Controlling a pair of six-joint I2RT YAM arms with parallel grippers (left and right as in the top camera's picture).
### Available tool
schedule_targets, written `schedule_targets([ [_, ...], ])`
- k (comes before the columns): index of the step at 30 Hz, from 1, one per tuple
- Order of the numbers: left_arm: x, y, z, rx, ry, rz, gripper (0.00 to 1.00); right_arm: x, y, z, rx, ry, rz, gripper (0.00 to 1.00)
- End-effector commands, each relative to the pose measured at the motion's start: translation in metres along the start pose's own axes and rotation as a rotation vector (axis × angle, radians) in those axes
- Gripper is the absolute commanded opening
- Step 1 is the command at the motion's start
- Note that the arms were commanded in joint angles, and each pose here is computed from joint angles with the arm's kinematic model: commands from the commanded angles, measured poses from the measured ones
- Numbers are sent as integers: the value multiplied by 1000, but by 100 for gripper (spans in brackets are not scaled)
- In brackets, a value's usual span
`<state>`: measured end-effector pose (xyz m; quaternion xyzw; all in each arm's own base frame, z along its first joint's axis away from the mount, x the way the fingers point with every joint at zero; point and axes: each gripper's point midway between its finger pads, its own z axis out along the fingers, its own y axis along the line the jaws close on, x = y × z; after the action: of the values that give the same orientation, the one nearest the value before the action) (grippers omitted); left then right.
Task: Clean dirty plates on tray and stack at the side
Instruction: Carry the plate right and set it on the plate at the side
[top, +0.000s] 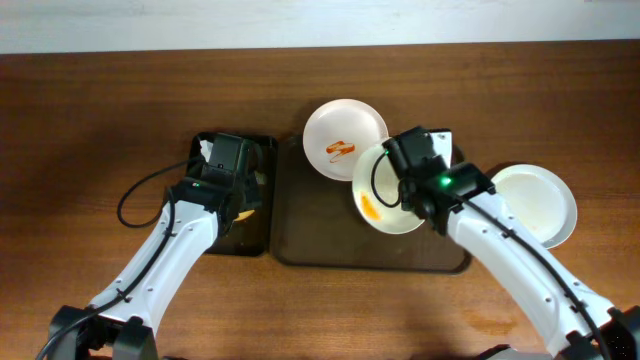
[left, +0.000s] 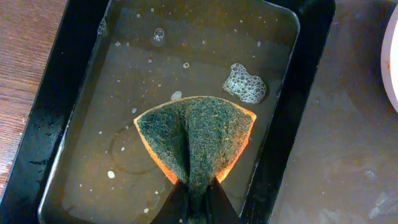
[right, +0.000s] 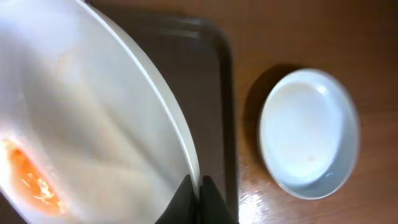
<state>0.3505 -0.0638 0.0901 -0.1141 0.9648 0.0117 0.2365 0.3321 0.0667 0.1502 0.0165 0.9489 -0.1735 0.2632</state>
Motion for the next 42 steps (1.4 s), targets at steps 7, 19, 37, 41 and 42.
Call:
schedule_targets([
  [7, -3, -1, -5, 11, -16, 7, 0, -45, -24, -73, 444, -419, -102, 4],
  [19, -3, -1, -5, 11, -16, 7, 0, -38, -45, -49, 427, -321, -4, 4],
  [37, -2, 0, -5, 10, -13, 7, 0, 47, -201, 60, 291, 229, 777, 4],
  [41, -2, 0, -5, 11, -13, 8, 0, 87, -241, 89, 259, 362, 945, 4],
  [42, -2, 0, -5, 10, -13, 7, 0, 93, -243, 94, 246, 388, 945, 4],
])
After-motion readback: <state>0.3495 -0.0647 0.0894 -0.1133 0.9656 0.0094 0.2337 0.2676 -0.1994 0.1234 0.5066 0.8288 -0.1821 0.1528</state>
